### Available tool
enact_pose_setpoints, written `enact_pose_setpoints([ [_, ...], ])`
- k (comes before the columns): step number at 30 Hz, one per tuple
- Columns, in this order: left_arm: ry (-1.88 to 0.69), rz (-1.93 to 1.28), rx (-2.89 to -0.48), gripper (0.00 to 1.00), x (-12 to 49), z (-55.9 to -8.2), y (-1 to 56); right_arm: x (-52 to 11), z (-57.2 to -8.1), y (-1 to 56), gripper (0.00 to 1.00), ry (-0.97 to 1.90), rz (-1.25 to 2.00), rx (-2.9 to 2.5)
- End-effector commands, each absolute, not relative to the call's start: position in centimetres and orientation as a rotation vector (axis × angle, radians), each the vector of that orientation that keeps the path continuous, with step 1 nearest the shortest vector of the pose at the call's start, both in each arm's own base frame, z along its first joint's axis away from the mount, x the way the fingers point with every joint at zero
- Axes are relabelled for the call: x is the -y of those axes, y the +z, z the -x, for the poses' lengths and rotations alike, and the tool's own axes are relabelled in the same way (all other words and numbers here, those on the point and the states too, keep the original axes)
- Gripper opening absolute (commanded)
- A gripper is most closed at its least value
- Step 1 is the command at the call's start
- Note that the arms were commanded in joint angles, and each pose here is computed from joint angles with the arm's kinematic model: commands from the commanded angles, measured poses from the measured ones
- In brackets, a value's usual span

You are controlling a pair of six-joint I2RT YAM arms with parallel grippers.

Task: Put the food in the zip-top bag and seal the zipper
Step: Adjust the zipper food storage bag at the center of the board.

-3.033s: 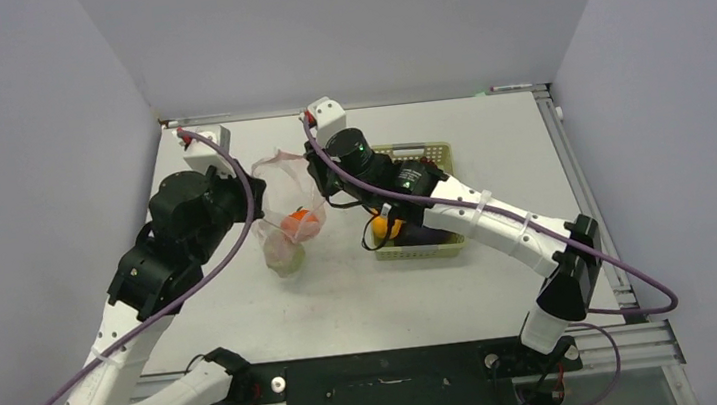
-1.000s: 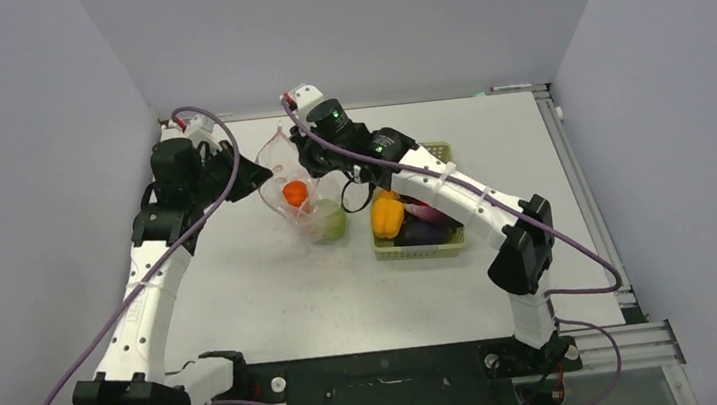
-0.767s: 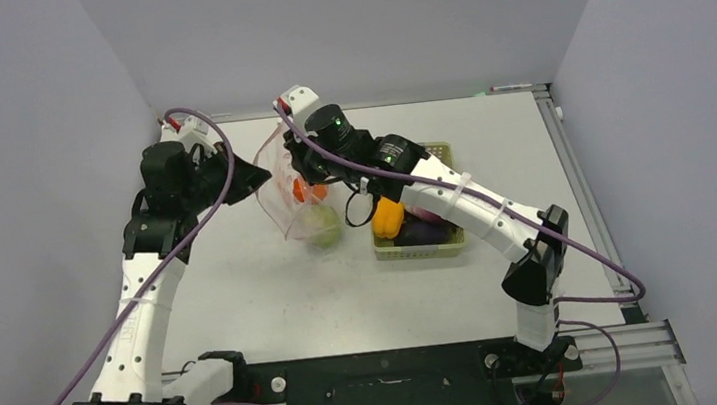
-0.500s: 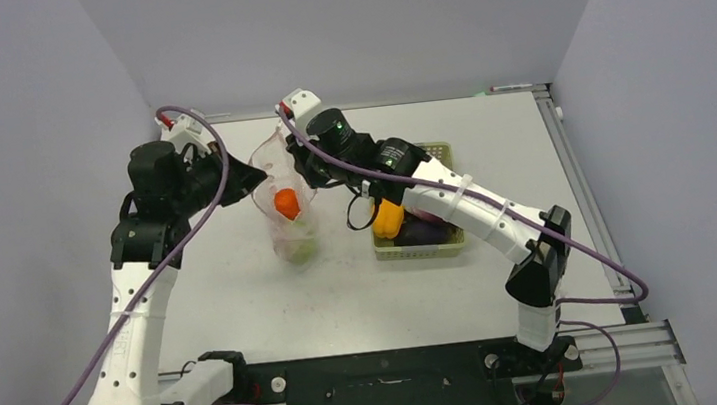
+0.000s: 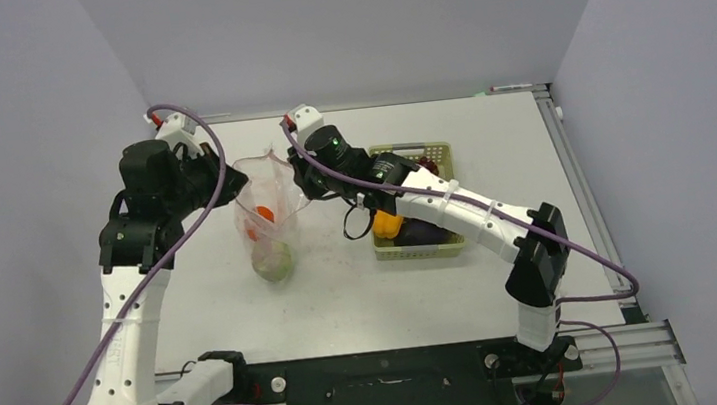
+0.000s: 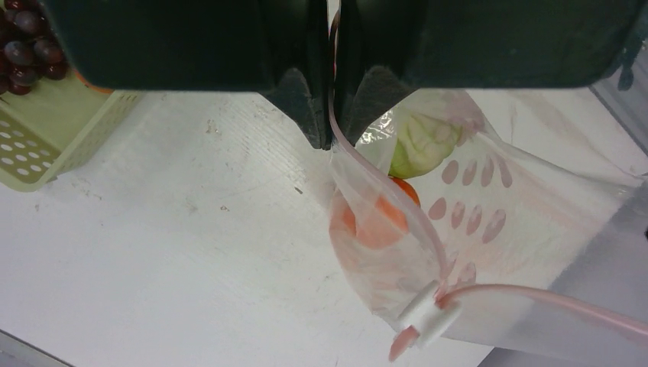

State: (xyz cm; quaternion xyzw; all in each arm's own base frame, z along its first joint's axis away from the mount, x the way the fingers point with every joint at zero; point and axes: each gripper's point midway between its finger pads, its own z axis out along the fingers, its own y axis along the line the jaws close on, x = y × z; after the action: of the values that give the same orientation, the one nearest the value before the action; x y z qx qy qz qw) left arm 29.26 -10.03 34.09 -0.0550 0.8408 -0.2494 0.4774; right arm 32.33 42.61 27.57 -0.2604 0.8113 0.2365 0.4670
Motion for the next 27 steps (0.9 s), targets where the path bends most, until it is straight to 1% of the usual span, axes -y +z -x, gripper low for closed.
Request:
enact_pose_setpoints([
  [1,-0.499,0.077,-1.965,0.00,9.1,-29.9,37.1,-42.5,-32.9,28.2,0.05,0.631,0.555,-1.965],
  [7,-0.463,0.007,-2.002,0.00,10.3,-31.0,36.2,-41.3,-33.6,26.5,0.05,0.628,0.496,-1.989],
  [17,-0.431,-0.128,-2.067,0.00,14.2,-32.6,33.8,-37.0,-34.4,25.0,0.05,0.617,0.368,-2.016],
  [23,-0.472,-0.186,-2.106,0.00,16.2,-32.0,31.5,-34.8,-33.5,24.1,0.05,0.598,0.352,-2.034],
  [27,-0.489,-0.206,-2.137,0.00,16.8,-31.1,29.6,-34.0,-32.5,23.9,0.08,0.603,0.360,-2.037],
])
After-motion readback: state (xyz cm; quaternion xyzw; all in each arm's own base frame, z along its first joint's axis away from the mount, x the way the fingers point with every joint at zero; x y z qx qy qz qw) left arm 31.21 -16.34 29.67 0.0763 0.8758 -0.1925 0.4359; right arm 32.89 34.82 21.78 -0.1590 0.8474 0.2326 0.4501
